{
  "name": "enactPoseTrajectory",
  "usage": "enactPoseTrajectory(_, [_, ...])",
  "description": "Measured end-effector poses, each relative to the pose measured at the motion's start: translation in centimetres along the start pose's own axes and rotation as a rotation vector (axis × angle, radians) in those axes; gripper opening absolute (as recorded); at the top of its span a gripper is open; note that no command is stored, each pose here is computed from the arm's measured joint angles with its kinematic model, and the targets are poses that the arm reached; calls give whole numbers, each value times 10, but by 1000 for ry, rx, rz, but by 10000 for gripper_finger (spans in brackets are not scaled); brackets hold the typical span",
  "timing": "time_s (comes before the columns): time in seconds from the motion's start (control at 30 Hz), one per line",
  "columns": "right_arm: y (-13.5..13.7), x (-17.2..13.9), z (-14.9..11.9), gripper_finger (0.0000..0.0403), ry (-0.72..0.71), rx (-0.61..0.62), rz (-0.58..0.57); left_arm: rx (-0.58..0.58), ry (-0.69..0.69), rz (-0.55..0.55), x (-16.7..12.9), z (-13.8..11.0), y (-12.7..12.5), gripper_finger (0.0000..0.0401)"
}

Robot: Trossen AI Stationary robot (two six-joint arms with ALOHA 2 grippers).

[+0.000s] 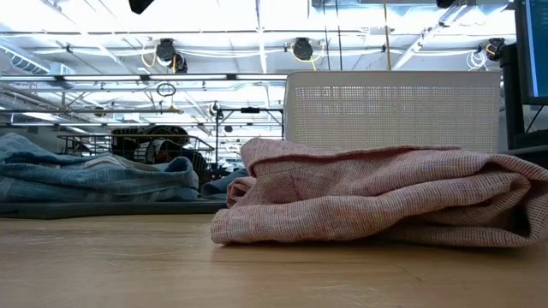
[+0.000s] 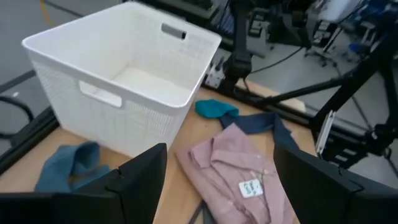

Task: Pick & Place Cloths
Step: Put the bottom light blue sock into the transparent bin

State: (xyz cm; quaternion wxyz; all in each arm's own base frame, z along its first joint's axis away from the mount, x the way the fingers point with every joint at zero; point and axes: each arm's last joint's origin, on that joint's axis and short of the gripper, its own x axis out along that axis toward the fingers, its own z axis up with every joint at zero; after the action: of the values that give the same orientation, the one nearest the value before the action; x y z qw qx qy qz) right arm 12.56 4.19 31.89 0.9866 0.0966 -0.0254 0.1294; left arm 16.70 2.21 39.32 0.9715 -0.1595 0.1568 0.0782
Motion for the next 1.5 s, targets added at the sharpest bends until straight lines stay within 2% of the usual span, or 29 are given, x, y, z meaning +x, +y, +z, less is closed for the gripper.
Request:
enactPoseTrajectory(0.23, [21,4,10,61,0,-4,31,-33,-46,-15,7,-26,7,294])
enactPoseTrajectory(0.4, [39,15,20,31,93,-44,27,-43,-89,-9,2,-41,12,294])
enactPoseTrajectory(0.6, [59,32,26,10,337,-61,-5,-50,-143,-27,-9,-55,16,294])
enactPoseTrajectory(0.9, [78,56,14,1,822,65,-125,-26,-177,-33,-21,-61,18,294])
enactPoseTrajectory(1.07, [79,57,-9,0,1103,197,-239,-14,-179,-25,-21,-61,18,294])
enactPoseTrajectory(1.13, [77,53,-18,0,1223,263,-336,-14,-178,-25,-21,-61,18,294])
enactPoseTrajectory(1.23, [72,45,-27,0,1358,334,-543,-15,-179,-21,-20,-61,18,294])
enactPoseTrajectory(1.33, [69,39,-29,0,1399,378,-696,-17,-185,0,-21,-61,19,294])
enactPoseTrajectory(1.5, [66,34,-36,0,1381,434,-758,-18,-188,12,-20,-61,19,294])
